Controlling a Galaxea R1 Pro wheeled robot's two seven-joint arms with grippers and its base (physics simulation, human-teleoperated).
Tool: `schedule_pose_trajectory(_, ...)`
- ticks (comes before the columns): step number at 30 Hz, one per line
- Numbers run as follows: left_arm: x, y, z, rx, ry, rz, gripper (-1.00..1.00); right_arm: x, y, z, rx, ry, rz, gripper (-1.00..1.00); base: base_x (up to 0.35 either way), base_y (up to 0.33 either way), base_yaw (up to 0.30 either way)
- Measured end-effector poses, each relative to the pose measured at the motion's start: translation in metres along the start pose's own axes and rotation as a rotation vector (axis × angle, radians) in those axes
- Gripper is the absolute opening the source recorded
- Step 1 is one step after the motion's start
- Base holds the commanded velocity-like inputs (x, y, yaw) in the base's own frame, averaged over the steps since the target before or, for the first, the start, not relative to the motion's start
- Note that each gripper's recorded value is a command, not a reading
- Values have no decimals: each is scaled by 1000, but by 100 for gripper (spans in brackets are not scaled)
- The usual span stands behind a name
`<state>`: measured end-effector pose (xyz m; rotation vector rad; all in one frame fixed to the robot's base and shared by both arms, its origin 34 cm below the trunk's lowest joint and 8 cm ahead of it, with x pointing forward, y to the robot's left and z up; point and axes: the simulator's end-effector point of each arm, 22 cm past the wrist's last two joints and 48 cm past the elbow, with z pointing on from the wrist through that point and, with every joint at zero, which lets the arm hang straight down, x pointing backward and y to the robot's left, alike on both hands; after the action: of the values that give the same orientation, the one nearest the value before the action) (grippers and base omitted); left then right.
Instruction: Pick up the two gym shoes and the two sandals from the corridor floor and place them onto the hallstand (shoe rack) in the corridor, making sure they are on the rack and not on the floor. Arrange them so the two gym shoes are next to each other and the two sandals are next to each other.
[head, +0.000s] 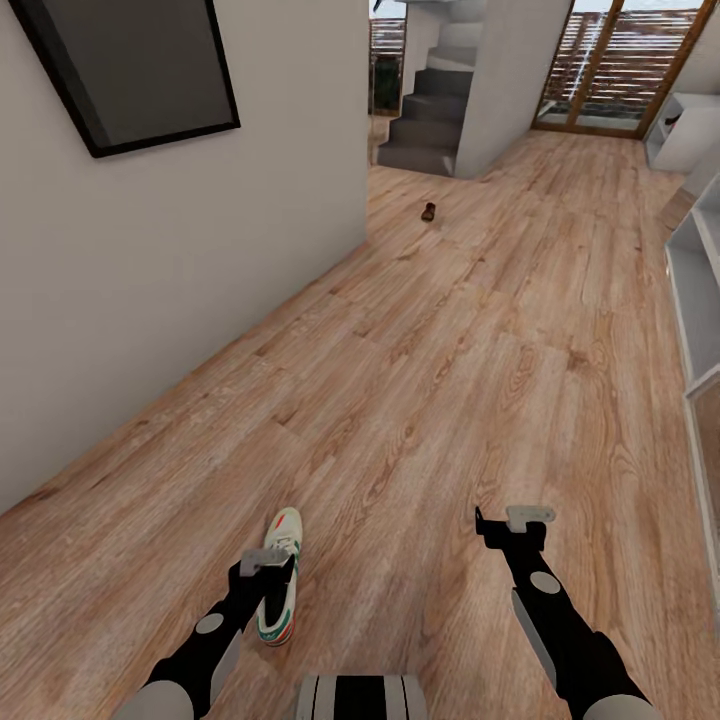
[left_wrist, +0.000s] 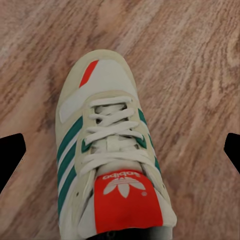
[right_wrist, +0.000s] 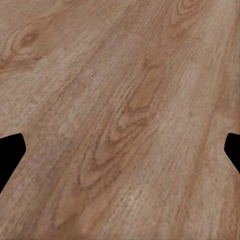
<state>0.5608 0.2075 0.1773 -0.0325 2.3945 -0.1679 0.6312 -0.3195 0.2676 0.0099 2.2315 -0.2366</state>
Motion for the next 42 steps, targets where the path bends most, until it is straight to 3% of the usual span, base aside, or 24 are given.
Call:
schedule_pose_trajectory(7, 1, 2, 0, -8, -2, 1, 100, 0, 0, 0, 1, 0, 0, 100, 0, 0, -61)
schedule_pose_trajectory(17, 31, 8, 6, -16, 49, -2, 100, 32, 3, 8, -3, 54, -8, 100, 0, 0, -55)
schedule_pose_trajectory(31, 21, 21, 5, -35, -4, 7, 100, 28, 3, 8, -2, 43, -7, 100, 0, 0, -2)
schedule_pose_trajectory(36, 20, 21, 6, -35, -5, 8, 100, -3, -1, 10, 7, -16, 4, 100, 0, 0, 0)
schedule_pose_trajectory(37, 20, 21, 5, -35, -5, 8, 100, -31, -9, 9, 23, -54, 18, 100, 0, 0, 0)
schedule_pose_trajectory(40, 21, 21, 5, -35, -5, 9, 100, -55, -17, 7, 37, -66, 29, 100, 0, 0, 0)
schedule_pose_trajectory(42, 21, 21, 5, -35, -5, 9, 100, -96, -26, -3, 52, -69, 37, 100, 0, 0, 0)
